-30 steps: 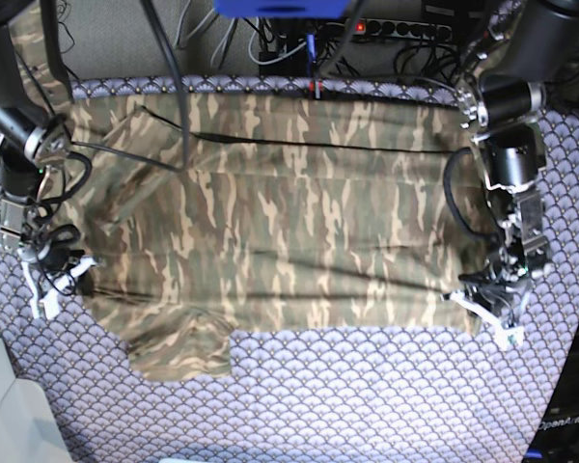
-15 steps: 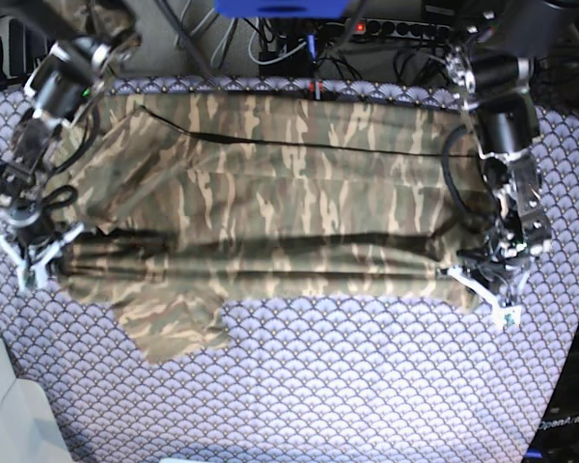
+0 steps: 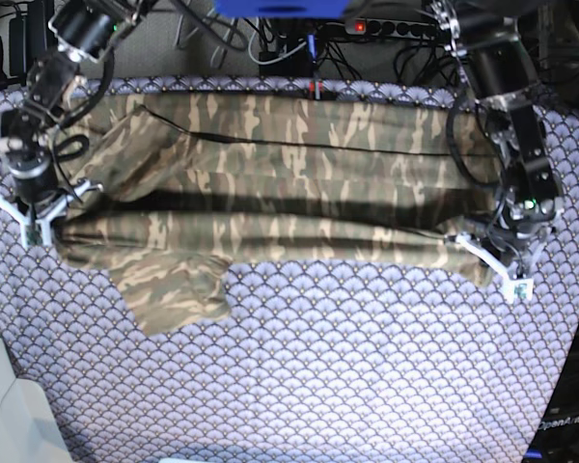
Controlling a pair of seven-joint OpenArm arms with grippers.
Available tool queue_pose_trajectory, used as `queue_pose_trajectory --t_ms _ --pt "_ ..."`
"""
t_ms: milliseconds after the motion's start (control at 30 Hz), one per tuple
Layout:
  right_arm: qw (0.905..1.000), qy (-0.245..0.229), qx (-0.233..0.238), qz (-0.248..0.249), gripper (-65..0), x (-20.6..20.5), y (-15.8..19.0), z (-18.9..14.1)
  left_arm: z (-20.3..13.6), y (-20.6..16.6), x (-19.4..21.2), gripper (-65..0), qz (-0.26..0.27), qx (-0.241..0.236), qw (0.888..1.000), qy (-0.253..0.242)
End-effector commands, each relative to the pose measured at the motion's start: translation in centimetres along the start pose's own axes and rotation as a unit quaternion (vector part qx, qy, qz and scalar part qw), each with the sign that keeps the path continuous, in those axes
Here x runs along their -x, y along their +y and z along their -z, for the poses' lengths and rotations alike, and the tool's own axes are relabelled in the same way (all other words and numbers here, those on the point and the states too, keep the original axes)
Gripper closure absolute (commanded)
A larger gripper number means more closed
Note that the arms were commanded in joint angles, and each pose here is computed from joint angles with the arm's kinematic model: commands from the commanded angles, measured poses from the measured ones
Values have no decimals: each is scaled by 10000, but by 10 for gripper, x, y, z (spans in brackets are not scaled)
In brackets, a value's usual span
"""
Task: Fold the T-shirt properly
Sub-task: 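Lift the hem with both grippers and fold it toward the collar edge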
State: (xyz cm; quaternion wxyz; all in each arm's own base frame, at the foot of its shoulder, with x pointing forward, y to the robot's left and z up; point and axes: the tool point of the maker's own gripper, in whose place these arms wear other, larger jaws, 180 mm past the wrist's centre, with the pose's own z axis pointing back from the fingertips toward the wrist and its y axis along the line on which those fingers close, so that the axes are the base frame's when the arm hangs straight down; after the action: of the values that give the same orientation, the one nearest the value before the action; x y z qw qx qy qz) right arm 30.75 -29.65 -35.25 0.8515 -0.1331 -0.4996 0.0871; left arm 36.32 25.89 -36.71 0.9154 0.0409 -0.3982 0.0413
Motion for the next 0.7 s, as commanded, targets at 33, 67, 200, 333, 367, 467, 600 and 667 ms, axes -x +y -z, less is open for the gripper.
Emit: queue_pose_trajectory --t_ms 33,67,200,333,367,467,600,667 --pt "9995 -287 124 0 0 -11 -10 -14 -9 7 -15 0 79 -111 9996 -257" --pt "9995 -304 127 -19 0 -10 -10 -19 -11 7 -11 0 99 -121 9996 -224" --pt "9994 -319 101 -66 0 -5 -8 -36 -19 9 0 0 184 -165 9996 -165" --pt "9997 -252 -23 38 0 10 -6 -50 -30 10 9 0 288 -208 9992 -164" --pt "9997 -232 -43 60 0 12 -5 -52 -32 10 11 0 303 -213 9992 -155" --pt "9998 -154 -81 69 0 20 -3 -56 -32 11 21 0 322 -222 9992 -50" --pt "9999 -67 -126 94 0 28 -1 -61 -31 21 24 0 411 -298 9987 32" --pt "9999 -37 -135 90 0 30 0 -63 -32 27 28 0 463 -342 9983 92"
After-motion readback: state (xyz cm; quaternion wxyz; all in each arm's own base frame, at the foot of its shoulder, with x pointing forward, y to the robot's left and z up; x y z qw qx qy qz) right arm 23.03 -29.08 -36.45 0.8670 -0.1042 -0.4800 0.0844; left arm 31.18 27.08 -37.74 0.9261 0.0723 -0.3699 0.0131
